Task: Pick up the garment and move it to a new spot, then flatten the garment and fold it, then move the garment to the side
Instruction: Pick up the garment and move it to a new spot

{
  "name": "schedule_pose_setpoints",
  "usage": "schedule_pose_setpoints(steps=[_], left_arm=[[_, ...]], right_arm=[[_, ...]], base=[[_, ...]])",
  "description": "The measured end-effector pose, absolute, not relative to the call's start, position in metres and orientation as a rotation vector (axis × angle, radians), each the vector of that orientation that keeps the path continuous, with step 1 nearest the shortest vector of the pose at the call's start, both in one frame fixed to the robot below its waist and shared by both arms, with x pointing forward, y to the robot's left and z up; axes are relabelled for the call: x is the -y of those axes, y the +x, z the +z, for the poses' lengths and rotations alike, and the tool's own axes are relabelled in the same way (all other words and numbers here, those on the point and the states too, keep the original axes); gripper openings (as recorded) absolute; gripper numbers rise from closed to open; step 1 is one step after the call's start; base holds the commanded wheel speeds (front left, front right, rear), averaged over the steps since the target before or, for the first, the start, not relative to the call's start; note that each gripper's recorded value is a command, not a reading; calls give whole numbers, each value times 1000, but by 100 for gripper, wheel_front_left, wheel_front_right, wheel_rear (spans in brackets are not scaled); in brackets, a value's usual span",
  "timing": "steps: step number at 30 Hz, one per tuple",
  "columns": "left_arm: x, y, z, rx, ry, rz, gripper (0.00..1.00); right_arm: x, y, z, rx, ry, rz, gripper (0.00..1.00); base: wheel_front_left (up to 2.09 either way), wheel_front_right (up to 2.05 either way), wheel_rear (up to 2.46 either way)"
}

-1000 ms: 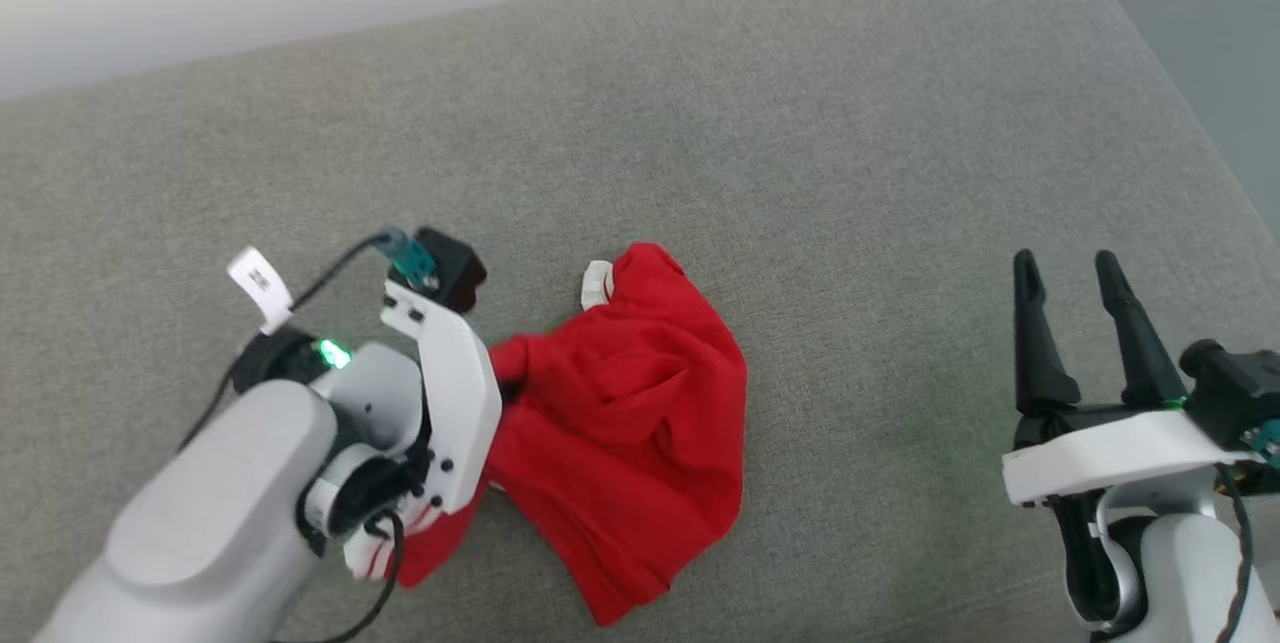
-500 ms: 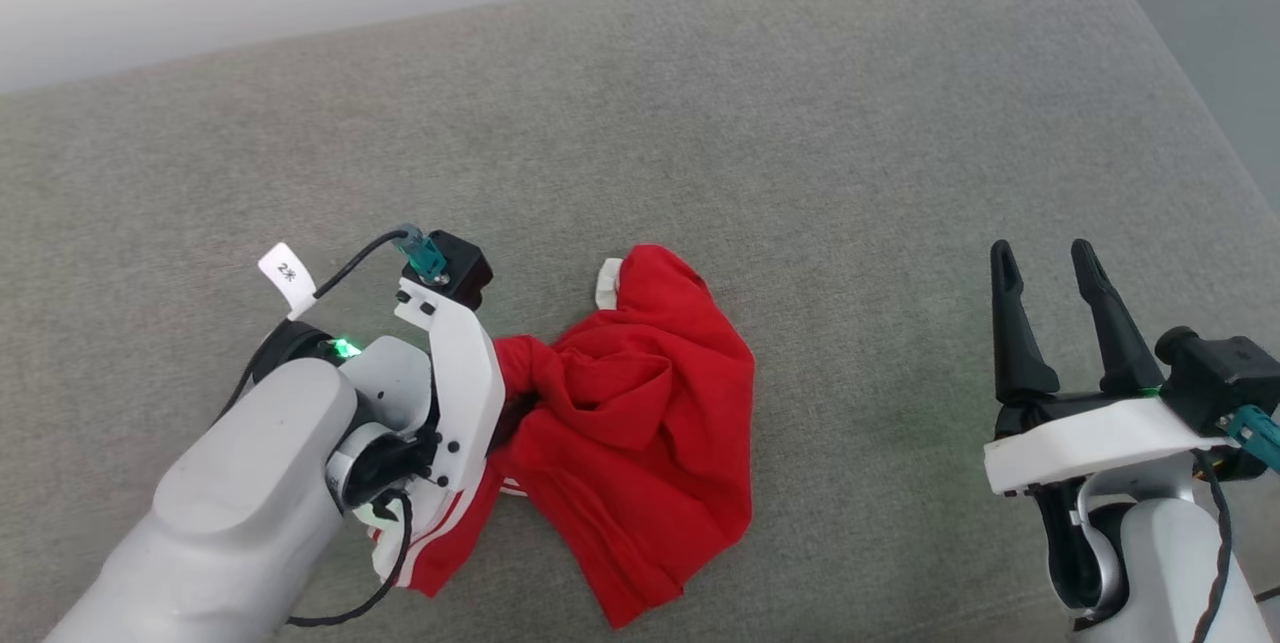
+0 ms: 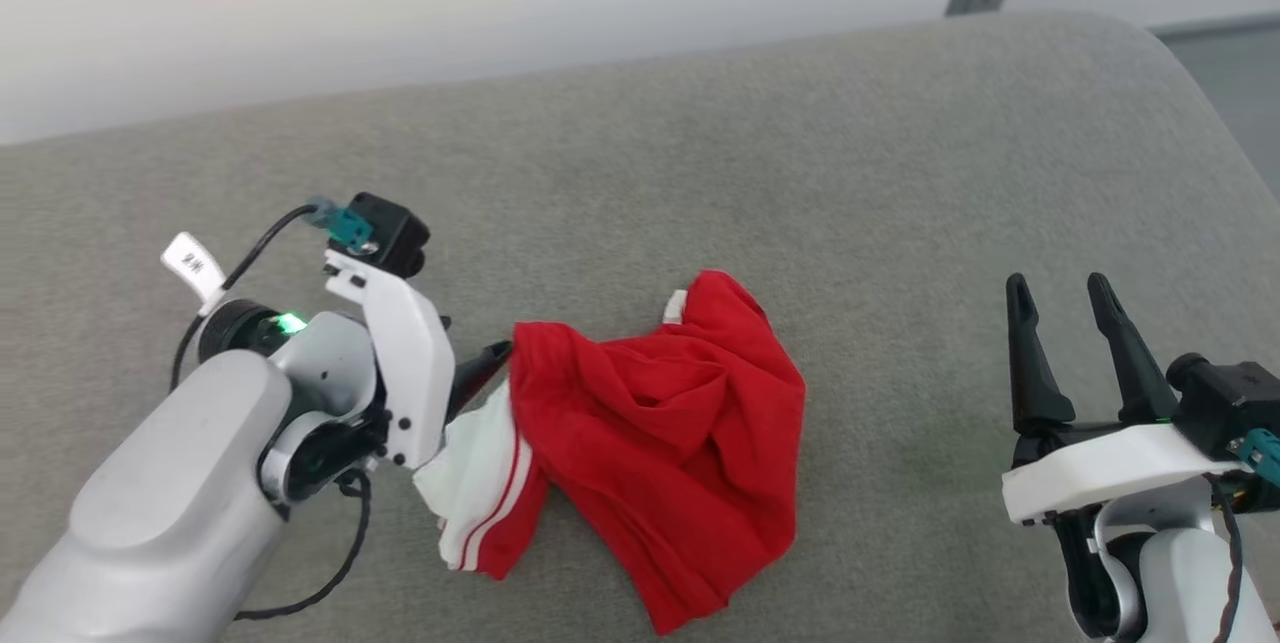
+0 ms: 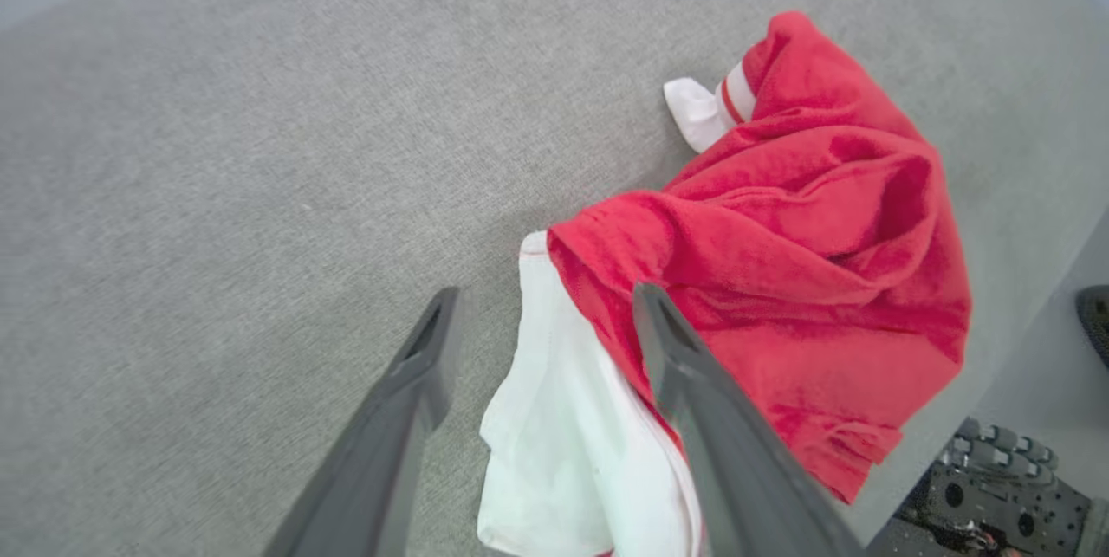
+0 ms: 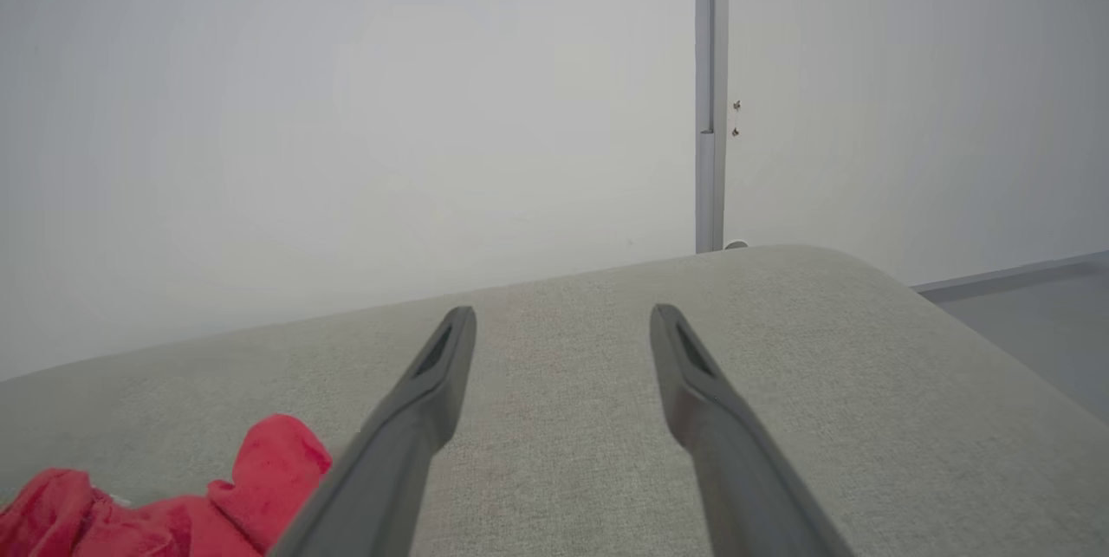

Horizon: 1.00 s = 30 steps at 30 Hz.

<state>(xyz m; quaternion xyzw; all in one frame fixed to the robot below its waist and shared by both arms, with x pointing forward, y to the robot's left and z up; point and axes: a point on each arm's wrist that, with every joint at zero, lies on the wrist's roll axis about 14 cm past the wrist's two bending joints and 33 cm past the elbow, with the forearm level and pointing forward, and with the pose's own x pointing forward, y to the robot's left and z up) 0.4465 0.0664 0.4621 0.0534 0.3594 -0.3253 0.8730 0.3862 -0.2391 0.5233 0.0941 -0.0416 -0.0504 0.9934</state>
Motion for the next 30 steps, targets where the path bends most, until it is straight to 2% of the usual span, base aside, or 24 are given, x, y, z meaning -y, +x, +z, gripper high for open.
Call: schedule_pose_setpoints(steps=[9, 20, 30], left_arm=[[-106, 442, 511, -499, 38, -580, 100], [-182, 422, 568, -48, -77, -360, 100], [-229, 380, 555, 56, -149, -190, 100]], right_arm=[[221, 387, 539, 114, 181, -35, 100], [216, 384, 552, 142, 158, 0, 100], [214, 384, 554, 145, 143, 14, 100]], base=[[0, 0, 0], [0, 0, 0], [0, 0, 0]])
